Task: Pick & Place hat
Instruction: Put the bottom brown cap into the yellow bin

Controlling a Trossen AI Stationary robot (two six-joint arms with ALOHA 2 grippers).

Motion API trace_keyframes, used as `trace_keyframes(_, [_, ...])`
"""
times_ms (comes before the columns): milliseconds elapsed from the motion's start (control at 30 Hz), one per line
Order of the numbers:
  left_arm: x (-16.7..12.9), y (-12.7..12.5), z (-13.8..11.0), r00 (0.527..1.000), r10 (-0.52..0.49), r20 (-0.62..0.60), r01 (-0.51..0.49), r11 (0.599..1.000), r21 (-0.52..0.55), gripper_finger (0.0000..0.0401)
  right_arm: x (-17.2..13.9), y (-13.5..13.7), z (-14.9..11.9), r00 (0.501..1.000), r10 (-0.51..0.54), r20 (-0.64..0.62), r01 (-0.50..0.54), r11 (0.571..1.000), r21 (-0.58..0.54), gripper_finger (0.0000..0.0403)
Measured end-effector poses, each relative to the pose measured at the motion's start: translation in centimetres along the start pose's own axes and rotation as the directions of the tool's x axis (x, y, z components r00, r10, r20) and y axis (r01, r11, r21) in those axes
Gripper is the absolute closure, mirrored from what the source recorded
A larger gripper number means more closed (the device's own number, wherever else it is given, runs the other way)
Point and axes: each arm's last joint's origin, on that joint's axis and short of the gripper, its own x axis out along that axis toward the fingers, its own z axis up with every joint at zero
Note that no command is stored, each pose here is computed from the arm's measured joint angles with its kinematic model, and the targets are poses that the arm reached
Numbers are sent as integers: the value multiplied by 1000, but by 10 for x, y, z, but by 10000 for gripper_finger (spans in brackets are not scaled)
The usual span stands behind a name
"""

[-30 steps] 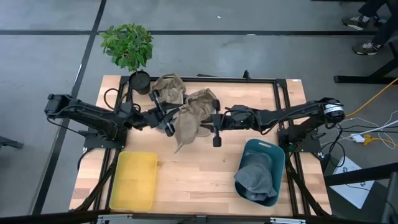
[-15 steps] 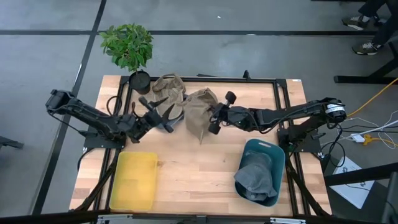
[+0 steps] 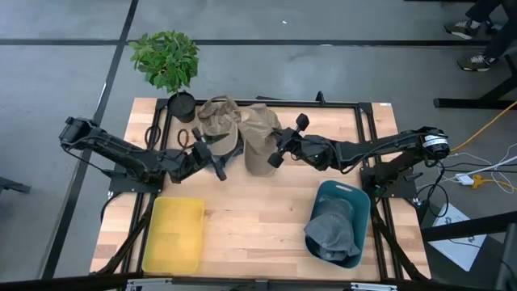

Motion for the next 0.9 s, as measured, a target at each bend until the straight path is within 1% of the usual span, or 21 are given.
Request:
trace_keyframes(100, [8,3,-7,999,31,-33,-33,997,-69,155,0,0,2,1000,-3,17,3,1000,-5,395])
trace_keyframes(167, [13,5,-10,999,18,-46,-24,992,-122,155,0,-1,4,1000,-6,30,6,1000,-6,395])
trace_keyframes(300, [23,8,-15,994,-100,-50,86,968,-238,151,0,-1,9,997,-13,72,13,1000,-10,395])
trace_keyframes(400, [32,11,-20,982,-182,-57,158,943,-293,150,-1,-2,11,995,-18,94,19,1000,-15,395])
trace_keyframes(467, [37,11,-24,974,-216,-64,186,930,-317,150,-1,-2,12,995,-19,101,21,1000,-18,395])
trace_keyframes(567, [43,11,-26,971,-238,-34,213,915,-342,150,-1,-2,12,995,-18,101,21,999,-28,395])
trace_keyframes(767, [52,10,-26,974,-225,34,222,905,-363,150,-1,-2,12,994,-20,103,23,999,-29,395])
trace_keyframes(900, [58,9,-29,969,-239,64,245,893,-377,150,-1,-2,13,994,-13,109,16,999,-27,395])
